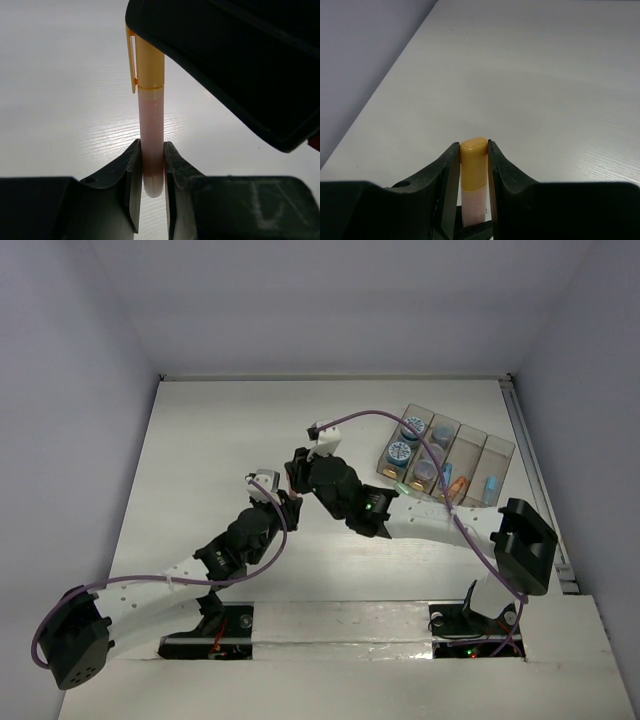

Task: Sort the stationery into containers
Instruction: Close the pen cap on the pen.

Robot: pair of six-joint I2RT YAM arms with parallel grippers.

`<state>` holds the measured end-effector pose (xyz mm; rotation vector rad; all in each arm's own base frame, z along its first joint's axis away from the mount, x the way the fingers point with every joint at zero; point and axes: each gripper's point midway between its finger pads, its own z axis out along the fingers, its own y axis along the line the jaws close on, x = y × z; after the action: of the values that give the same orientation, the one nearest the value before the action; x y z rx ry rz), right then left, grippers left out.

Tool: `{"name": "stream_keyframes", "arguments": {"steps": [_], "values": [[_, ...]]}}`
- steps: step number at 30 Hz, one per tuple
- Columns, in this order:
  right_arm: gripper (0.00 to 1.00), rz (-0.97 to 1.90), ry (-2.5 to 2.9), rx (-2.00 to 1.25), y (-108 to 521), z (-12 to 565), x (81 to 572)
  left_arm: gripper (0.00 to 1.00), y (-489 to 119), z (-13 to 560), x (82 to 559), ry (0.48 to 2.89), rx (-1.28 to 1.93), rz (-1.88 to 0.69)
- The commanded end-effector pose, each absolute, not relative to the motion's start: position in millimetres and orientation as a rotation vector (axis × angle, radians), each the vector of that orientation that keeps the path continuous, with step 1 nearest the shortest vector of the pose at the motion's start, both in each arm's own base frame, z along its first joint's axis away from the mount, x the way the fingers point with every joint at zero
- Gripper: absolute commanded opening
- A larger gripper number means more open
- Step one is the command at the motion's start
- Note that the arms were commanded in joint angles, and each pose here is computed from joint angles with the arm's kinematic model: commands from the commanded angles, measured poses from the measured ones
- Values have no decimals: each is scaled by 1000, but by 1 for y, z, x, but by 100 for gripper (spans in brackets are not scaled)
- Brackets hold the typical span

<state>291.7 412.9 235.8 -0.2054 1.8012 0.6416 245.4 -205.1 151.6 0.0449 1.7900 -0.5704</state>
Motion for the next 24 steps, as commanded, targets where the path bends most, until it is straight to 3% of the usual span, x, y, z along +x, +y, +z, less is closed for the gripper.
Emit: {"name": "stream_keyframes", "arguments": {"steps": [1, 8, 24], "values": [[0, 715, 1854, -351, 423, 227, 262, 0, -201, 217, 261, 1624, -59, -608], [0, 729, 1948, -527, 431, 203, 246, 0, -197, 229, 262, 1619, -61, -577], [0, 674, 2144, -372, 409, 130, 237, 0, -180, 290, 273, 1470, -185, -552]]}}
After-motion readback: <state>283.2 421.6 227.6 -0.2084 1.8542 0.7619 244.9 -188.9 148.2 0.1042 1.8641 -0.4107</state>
